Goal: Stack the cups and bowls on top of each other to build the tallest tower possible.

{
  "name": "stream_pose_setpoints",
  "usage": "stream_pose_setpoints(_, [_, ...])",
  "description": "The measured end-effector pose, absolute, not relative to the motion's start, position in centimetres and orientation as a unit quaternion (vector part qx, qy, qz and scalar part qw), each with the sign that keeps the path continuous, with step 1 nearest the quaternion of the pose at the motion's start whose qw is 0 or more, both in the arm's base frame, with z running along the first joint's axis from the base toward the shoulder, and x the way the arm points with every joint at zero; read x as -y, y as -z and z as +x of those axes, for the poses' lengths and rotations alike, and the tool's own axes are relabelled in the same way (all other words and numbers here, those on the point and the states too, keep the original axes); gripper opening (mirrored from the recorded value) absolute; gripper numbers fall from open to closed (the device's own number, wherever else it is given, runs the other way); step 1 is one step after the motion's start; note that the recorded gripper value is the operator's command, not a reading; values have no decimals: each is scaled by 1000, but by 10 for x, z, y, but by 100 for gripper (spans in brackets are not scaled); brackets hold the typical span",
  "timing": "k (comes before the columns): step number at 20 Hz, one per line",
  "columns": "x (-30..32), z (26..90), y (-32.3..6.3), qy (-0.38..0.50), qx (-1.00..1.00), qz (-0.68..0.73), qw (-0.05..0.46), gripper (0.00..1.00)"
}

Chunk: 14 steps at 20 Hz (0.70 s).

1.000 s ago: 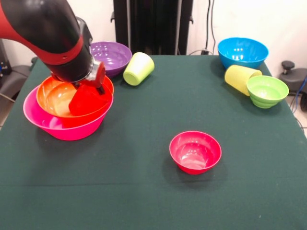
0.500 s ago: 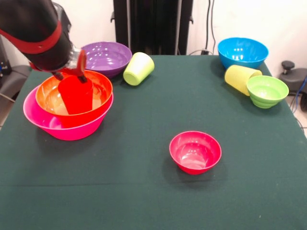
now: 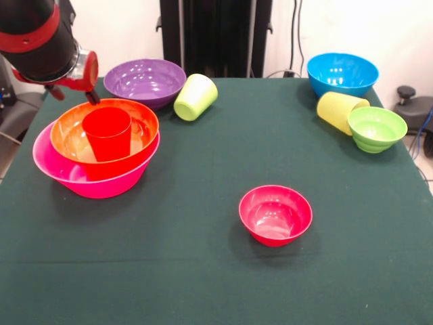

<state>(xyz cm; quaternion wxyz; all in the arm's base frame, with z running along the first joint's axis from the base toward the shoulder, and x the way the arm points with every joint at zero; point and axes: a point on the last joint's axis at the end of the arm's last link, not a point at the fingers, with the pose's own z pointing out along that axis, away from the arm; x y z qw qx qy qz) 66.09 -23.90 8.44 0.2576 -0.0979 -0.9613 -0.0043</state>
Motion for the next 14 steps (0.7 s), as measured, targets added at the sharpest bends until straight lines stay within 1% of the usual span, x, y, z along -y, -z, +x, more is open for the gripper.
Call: stream_pose_setpoints(14, [233,662,-99,10,962,-99,253,100])
